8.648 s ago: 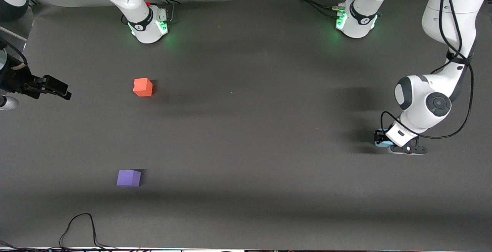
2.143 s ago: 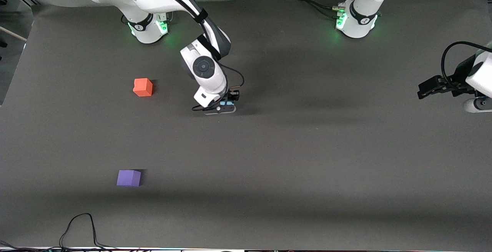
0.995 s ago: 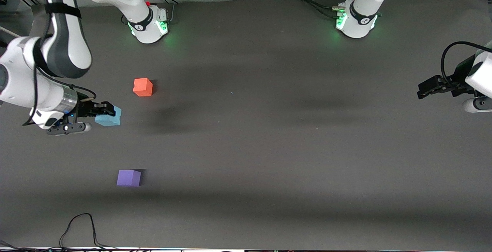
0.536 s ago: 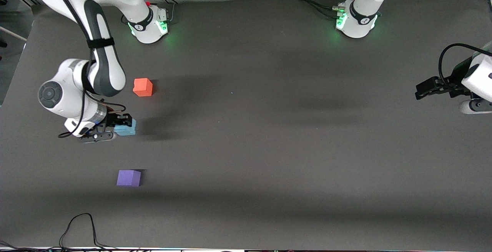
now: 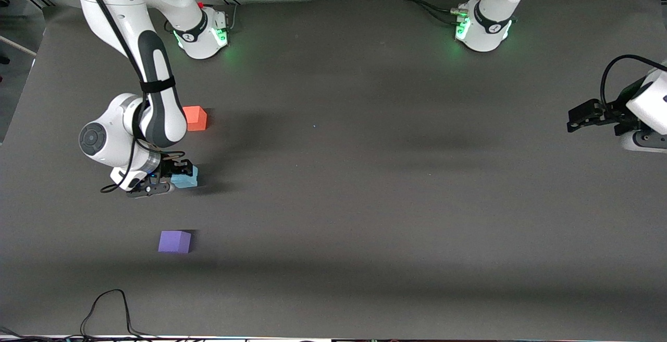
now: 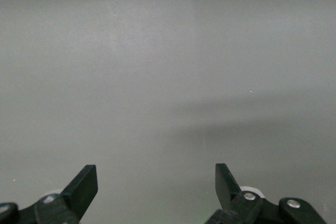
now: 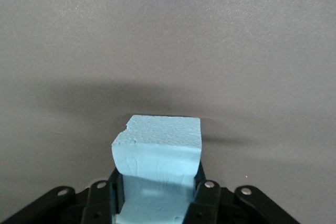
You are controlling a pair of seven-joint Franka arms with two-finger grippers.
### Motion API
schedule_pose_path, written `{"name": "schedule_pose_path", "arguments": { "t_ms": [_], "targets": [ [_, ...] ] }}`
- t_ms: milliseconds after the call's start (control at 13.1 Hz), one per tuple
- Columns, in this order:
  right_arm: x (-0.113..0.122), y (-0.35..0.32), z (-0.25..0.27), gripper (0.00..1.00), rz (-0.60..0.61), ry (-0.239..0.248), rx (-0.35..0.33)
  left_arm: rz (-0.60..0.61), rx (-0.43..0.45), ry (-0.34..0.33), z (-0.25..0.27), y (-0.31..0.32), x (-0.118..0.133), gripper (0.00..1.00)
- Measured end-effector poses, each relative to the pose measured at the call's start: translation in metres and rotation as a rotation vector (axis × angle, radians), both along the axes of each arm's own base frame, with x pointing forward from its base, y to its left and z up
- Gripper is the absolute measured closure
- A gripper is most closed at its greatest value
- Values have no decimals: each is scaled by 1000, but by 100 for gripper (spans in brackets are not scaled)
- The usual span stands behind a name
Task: Place blue block between orange and purple blocks
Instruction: 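Lower the blue block between orange and purple blocks, open right gripper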
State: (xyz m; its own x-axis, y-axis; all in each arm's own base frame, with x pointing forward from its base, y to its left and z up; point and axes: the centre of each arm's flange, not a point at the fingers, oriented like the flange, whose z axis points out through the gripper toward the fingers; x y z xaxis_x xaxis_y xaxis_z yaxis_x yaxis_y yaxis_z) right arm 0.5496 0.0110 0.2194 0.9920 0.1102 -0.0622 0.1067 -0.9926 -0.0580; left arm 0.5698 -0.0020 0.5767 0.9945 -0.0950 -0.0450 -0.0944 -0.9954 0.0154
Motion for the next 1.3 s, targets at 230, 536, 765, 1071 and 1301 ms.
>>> {"name": "schedule_pose_path", "arguments": {
  "t_ms": [230,536,765,1071,1301],
  "targets": [
    [0,-1,-4,49,-9,-6,12,15,1,-2,1,0,0,0],
    [-2,-4,-18,49,-5,-10,26,22,1,-3,2,0,0,0],
    [-2,-4,-18,43,-5,-10,25,21,5,-3,2,0,0,0],
    [4,1,-10,1,1,-19,42,8,36,-4,2,-2,0,0],
    [23,7,26,0,28,2,84,8,36,-4,2,-2,0,0]
  ]
}}
